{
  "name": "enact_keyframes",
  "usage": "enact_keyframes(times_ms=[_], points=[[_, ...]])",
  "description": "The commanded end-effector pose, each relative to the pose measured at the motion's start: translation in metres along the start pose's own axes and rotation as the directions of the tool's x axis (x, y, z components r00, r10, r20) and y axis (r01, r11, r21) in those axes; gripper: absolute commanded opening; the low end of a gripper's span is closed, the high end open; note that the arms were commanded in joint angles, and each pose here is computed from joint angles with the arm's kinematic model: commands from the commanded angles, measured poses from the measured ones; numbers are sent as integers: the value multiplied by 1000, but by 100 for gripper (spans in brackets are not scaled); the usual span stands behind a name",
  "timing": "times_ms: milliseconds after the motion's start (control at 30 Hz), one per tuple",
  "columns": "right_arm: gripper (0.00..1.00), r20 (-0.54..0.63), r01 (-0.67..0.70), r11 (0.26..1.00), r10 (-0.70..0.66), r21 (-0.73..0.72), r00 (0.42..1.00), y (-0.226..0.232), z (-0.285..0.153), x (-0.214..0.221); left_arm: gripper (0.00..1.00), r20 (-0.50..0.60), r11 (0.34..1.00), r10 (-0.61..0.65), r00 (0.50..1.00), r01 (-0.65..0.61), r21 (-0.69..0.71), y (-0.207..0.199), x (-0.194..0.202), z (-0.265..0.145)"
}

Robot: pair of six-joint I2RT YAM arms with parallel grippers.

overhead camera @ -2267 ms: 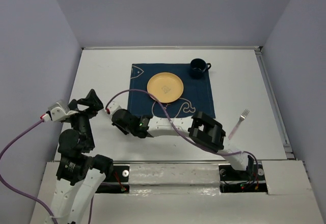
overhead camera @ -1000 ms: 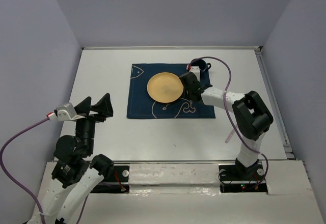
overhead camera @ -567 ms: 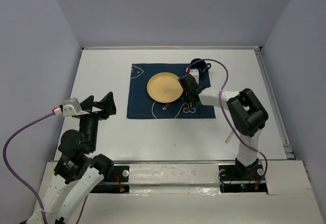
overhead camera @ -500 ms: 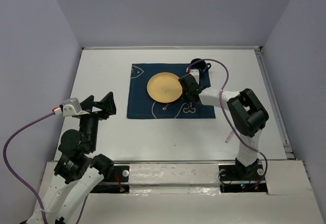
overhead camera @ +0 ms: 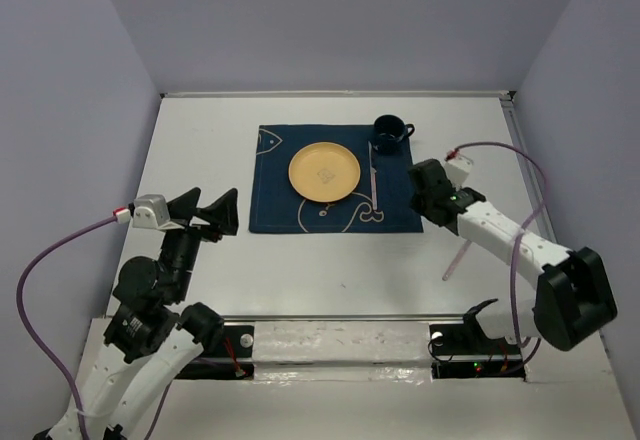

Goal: Set the dinner table for one person

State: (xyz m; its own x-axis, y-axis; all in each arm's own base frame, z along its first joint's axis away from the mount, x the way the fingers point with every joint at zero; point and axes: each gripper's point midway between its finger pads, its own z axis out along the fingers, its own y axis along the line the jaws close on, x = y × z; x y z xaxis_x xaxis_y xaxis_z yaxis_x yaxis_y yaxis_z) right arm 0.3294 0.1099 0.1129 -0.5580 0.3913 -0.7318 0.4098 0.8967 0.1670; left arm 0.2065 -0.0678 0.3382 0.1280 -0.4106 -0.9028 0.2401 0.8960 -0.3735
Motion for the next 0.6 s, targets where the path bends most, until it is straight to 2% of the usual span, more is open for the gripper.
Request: enact_keyframes(times_ms=[0,67,133,267,567], points=[[47,-95,-199,934,236,298,967,-109,-9,43,99,47,995,-27,999,23,100,-19,-23,-13],[46,-114,-246,909,299,337,947,-129,-13,57,99,43,994,-33,999,29,107,-21,-23,-14],[47,-62,-297,879,343,372,937,-148,-22,52,99,37,990,-46,998,40,135,-25,-23,-18],[54,-78,-317,859,376,402,923,-165,-23,62,99,48,985,-69,996,60,160,-28,-28,-24],[51,-189,-211,878,316,429,930,-157,0,81,99,59,980,-88,994,77,181,-29,-33,-30]])
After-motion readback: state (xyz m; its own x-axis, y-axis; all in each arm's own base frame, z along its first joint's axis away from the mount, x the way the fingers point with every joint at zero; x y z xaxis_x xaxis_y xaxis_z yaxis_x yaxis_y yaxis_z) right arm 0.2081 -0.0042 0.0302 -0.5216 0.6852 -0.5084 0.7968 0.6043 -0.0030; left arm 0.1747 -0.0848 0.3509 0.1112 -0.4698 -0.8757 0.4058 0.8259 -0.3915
